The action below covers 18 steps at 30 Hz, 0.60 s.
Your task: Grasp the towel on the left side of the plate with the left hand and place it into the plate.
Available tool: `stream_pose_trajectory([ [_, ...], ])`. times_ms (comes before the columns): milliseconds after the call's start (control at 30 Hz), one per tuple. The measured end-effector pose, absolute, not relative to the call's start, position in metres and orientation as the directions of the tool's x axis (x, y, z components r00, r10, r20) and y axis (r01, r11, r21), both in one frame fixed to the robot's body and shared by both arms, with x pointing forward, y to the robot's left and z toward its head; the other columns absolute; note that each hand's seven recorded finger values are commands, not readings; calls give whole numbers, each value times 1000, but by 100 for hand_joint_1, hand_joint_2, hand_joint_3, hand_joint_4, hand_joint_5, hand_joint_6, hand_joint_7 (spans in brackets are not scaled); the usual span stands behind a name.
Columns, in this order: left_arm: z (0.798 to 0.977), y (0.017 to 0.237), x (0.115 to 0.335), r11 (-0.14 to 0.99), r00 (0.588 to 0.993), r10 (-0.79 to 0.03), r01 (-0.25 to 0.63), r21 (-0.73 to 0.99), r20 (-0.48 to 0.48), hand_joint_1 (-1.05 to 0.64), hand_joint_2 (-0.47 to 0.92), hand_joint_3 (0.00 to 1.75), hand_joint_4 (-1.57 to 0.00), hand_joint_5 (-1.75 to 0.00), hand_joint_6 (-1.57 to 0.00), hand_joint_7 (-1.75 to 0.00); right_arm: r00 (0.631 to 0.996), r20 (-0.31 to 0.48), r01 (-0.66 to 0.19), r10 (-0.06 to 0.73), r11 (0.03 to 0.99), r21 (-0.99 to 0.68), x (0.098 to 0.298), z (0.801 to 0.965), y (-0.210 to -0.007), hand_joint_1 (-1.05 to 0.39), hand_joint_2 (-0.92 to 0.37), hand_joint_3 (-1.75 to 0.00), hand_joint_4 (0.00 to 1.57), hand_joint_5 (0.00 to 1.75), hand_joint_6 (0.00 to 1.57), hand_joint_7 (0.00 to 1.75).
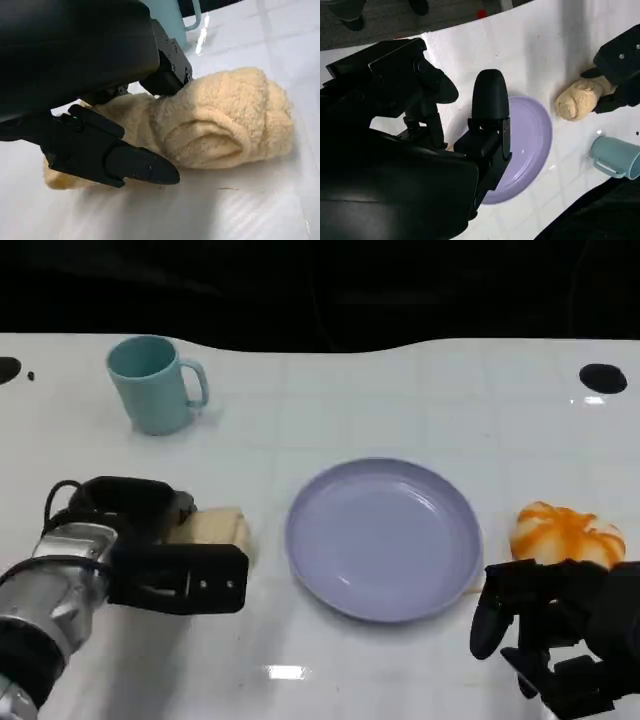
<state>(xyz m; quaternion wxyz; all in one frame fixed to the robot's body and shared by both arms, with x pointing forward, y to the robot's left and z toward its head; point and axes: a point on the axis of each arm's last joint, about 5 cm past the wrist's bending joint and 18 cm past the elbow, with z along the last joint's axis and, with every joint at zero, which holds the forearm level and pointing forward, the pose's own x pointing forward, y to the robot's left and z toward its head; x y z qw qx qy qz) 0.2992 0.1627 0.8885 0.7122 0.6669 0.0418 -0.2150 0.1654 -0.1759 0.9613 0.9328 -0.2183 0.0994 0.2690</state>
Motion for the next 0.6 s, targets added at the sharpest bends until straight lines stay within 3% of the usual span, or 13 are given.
stream_pose_trajectory([
  [67, 887, 164, 298, 61, 910, -278, 335, 940, -306, -21, 92, 29, -85, -168, -122, -16, 836, -303, -545, 458, 760, -354, 165, 961, -176, 3, -62, -99, 70, 166, 68, 142],
  [100, 886, 164, 297, 81, 914, -286, 321, 944, -286, -22, 89, 37, -86, -171, -113, -43, 836, -303, -545, 458, 760, -354, 165, 961, -176, 3, -62, -99, 70, 166, 68, 142],
  [133, 886, 165, 297, 93, 919, -290, 306, 947, -268, -22, 84, 48, -87, -173, -88, -105, 836, -303, -545, 459, 760, -354, 165, 961, -176, 3, -62, -99, 70, 166, 68, 142],
  [167, 885, 165, 296, 107, 925, -290, 287, 952, -246, -22, 81, 55, -87, -174, -75, -139, 836, -303, -545, 459, 760, -354, 165, 961, -176, 3, -62, -100, 70, 166, 68, 142],
  [200, 885, 165, 296, 123, 932, -288, 265, 956, -221, -23, 80, 59, -87, -174, -68, -160, 836, -302, -545, 459, 760, -354, 165, 961, -176, 3, -61, -100, 70, 166, 68, 143],
  [267, 885, 166, 295, 158, 944, -282, 222, 962, -171, -22, 79, 61, -87, -175, -63, -171, 836, -302, -545, 459, 760, -354, 166, 961, -176, 4, -61, -101, 70, 166, 68, 143],
  [433, 891, 164, 293, 236, 961, -269, 129, 963, -62, -23, 81, 49, -82, -175, -52, -175, 836, -296, -545, 462, 760, -355, 166, 962, -176, 3, -60, -102, 70, 167, 68, 143],
  [600, 902, 159, 291, 284, 963, -270, 60, 957, 19, -24, 81, 49, -85, -175, -56, -175, 838, -292, -543, 462, 760, -357, 166, 962, -176, 3, -61, -102, 70, 166, 68, 144],
])
